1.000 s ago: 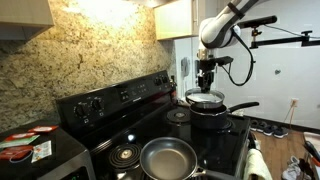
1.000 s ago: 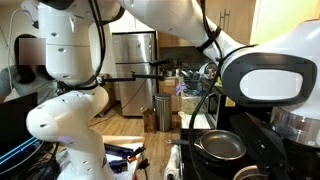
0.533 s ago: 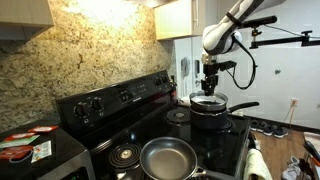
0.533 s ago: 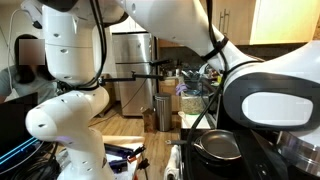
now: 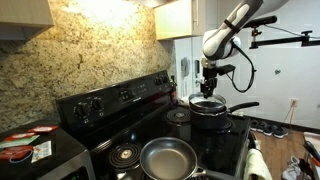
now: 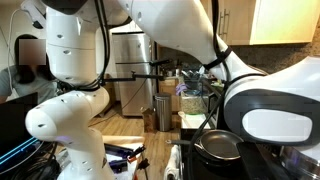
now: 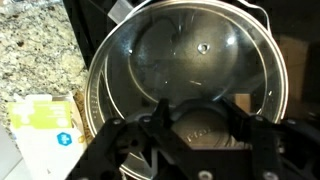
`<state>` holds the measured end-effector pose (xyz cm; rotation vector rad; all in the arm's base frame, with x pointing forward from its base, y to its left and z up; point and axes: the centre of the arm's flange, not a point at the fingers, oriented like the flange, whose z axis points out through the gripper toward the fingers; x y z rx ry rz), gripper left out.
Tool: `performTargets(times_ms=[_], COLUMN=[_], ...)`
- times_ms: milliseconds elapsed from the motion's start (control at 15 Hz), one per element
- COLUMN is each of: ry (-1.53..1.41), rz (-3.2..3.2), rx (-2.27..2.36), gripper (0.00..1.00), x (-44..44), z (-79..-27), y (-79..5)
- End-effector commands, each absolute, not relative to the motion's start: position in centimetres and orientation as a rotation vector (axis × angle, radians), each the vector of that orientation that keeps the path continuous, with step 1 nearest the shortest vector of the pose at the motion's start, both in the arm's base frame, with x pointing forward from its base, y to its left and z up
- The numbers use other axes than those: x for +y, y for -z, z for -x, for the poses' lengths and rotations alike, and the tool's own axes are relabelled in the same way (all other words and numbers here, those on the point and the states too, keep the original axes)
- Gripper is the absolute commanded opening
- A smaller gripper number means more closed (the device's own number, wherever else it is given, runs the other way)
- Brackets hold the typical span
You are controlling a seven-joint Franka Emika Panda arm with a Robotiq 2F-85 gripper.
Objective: Transfer the lid from the pan to the pot
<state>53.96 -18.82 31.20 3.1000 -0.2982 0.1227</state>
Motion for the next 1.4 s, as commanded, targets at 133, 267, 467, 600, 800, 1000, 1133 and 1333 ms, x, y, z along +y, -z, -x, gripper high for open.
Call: performTargets(times_ms=[133, 267, 467, 600, 800, 1000, 1133, 1333], ry=[-0.139, -0.129, -0.113, -0.114, -0.082, -0.002, 0.059, 0.074], rz=[-3.103, -3.109, -3.114, -3.115, -3.120, -3.116, -3.126, -3.129], rx=[-0.311, -0.304, -0.307, -0.313, -0.320, -0.314, -0.307, -0.304], gripper=[0.31, 0.31, 0.31, 0.31, 0.31, 0.31, 0.31, 0.31], x=[-18.4, -18.2, -18.3, -18.4, -18.5, -18.3, -18.2, -17.9], z=[-54.4, -54.3, -54.3, -54.3, -54.1, -53.8, -53.5, -53.7], y=[-30.9, -30.3, -29.7, -29.6, -29.2, -29.0, -28.6, -27.9])
